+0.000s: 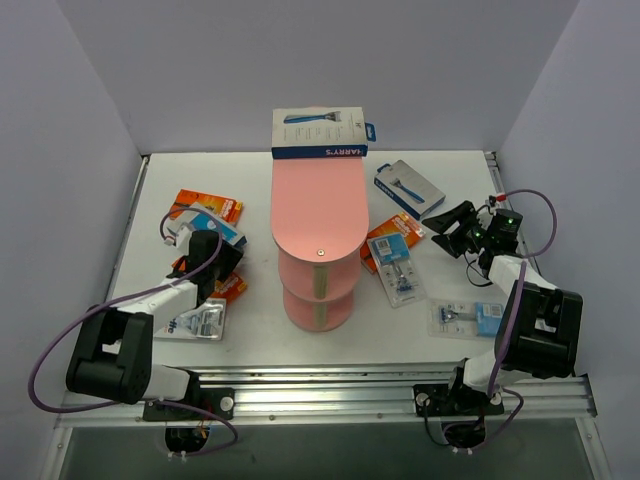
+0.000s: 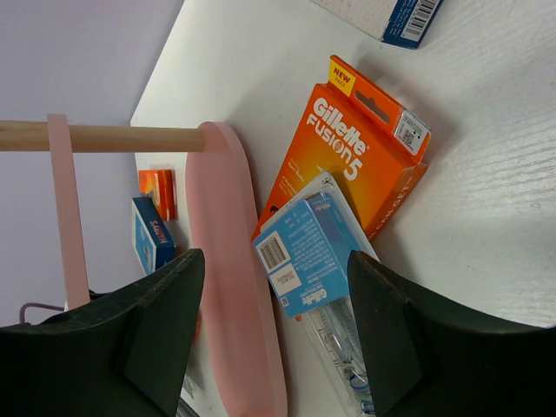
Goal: Place and organize the shaving razors onto the shelf
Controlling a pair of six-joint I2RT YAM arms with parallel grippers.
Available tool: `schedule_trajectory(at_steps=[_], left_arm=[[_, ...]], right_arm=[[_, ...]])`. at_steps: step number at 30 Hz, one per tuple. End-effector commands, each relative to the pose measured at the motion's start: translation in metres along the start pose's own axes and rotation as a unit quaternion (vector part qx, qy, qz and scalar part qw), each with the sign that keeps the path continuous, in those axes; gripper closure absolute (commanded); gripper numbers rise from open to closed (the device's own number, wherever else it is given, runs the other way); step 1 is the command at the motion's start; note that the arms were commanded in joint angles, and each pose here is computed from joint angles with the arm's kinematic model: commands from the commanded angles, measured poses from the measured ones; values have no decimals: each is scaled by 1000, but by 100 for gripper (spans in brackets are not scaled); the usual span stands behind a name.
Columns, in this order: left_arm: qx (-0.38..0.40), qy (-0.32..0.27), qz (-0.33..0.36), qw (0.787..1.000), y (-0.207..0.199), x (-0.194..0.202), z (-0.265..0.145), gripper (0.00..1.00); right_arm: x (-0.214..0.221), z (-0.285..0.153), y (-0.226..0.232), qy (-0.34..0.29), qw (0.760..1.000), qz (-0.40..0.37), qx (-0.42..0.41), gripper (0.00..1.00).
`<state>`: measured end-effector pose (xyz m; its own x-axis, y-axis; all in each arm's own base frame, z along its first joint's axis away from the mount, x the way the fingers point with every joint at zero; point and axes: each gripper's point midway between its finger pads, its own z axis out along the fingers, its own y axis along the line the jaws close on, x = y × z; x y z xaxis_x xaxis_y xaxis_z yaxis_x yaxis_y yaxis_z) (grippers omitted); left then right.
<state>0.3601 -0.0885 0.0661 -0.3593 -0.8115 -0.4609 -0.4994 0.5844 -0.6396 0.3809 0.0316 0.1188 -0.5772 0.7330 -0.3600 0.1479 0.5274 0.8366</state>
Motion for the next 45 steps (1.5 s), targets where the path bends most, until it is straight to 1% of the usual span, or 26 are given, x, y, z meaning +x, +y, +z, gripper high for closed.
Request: schedule_trajectory(at_steps=[1,6,15,19,22,29,37,45], left_arm=[[27,-16,0,1000,-13,-6,3,44],[19,-24,6,1000,-8,-8,4,46],[4,-37,21,999,3,-10,8,48],[-3,-38,20,999,9,-8,10,52],[16,-48,16,999,5,-11,8,52],[21,-65,25,997,4,-18,3,52],[9,-71,41,997,6,-24,7,57],[15,-77,37,996,4,-28,9,60]], right_arm=[[-3,-3,10,-6,1000,-14,-20,38],[-4,-3,9,-7,1000,-14,-19,38],[-4,-3,10,-8,1000,-16,-20,38],[-4,-3,10,-8,1000,-15,-20,38],[-4,-3,10,-8,1000,-16,-20,38],[-5,-4,11,-10,1000,-18,-21,38],[-5,-3,10,-10,1000,-17,-20,38],[-5,-3,9,-10,1000,-16,-19,38]])
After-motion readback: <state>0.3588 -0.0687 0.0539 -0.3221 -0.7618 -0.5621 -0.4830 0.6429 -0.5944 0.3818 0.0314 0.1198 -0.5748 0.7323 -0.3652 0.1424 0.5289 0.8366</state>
